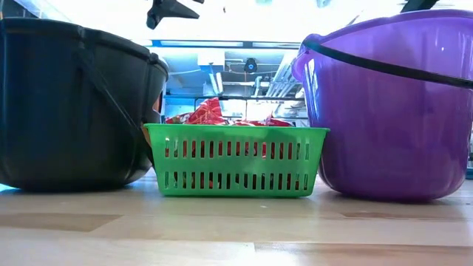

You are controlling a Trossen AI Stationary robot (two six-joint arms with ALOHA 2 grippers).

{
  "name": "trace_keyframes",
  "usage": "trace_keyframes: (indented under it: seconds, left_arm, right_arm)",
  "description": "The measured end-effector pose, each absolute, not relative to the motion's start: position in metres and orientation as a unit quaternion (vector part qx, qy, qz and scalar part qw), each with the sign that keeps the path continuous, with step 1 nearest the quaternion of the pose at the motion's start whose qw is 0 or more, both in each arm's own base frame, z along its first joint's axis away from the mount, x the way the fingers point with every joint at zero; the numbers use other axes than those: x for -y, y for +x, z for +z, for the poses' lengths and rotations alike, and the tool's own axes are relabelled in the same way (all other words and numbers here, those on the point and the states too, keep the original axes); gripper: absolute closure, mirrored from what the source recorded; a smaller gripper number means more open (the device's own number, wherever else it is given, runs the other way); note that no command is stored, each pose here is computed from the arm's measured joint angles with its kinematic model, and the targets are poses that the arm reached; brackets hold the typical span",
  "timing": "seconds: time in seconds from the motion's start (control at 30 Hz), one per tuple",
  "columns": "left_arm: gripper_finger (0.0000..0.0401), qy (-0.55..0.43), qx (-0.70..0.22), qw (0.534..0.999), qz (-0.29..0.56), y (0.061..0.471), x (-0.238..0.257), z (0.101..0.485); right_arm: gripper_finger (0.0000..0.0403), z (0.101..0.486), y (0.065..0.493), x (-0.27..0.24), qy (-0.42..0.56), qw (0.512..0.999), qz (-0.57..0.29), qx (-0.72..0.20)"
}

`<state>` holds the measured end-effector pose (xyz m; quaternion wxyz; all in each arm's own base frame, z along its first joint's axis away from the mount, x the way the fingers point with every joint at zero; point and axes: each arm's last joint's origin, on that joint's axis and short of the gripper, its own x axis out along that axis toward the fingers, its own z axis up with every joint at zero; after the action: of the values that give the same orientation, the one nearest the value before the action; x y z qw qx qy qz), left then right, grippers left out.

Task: Sort candy by brand, put in halloween buckets
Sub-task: Put the red candy into the green bin

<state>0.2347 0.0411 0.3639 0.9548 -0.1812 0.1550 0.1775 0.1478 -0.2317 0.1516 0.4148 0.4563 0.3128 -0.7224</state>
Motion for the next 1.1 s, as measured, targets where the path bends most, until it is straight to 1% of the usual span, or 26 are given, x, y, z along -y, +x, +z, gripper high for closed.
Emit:
trace_keyframes:
  seconds: [0.13,0.23,0.3,0.43,0.47,0.5,0.6,0.73,0.9,1.0,1.1]
  left_arm:
    - [0.0238,-0.186,-0.152,0.954,0.179,0.235,-0.041,0.364]
    - [0.0238,-0.186,-0.153,0.954,0.179,0.235,-0.041,0.364]
    - [0.0238,-0.187,-0.153,0.954,0.179,0.235,-0.041,0.364]
    - [0.0238,-0.188,-0.153,0.954,0.179,0.234,-0.041,0.364]
    - [0.0238,-0.189,-0.152,0.954,0.178,0.233,-0.041,0.365]
    - [0.0238,-0.189,-0.148,0.954,0.177,0.232,-0.04,0.366]
    - [0.0238,-0.186,-0.129,0.959,0.171,0.22,-0.038,0.375]
    - [0.0238,-0.171,-0.083,0.968,0.164,0.193,-0.035,0.394]
    - [0.0238,-0.152,-0.025,0.973,0.169,0.157,-0.03,0.413]
    - [0.0238,-0.141,-0.002,0.974,0.176,0.14,-0.028,0.419]
    - [0.0238,-0.129,-0.004,0.975,0.181,0.13,-0.026,0.42]
  right_arm:
    - [0.0244,0.148,0.15,0.236,0.446,0.4,-0.743,-0.299]
    - [0.026,0.146,0.15,0.234,0.437,0.398,-0.742,-0.315]
    - [0.0286,0.144,0.151,0.233,0.431,0.4,-0.741,-0.324]
    - [0.0372,0.139,0.154,0.229,0.411,0.4,-0.734,-0.363]
    - [0.0387,0.137,0.155,0.227,0.407,0.401,-0.731,-0.372]
    - [0.0394,0.136,0.155,0.226,0.403,0.404,-0.729,-0.378]
    - [0.0395,0.135,0.159,0.22,0.401,0.416,-0.715,-0.393]
    - [0.0401,0.146,0.173,0.208,0.382,0.468,-0.688,-0.402]
    - [0.0403,0.188,0.183,0.185,0.345,0.541,-0.683,-0.35]
    - [0.0403,0.221,0.188,0.161,0.332,0.604,-0.662,-0.295]
    - [0.0403,0.25,0.197,0.133,0.337,0.687,-0.596,-0.244]
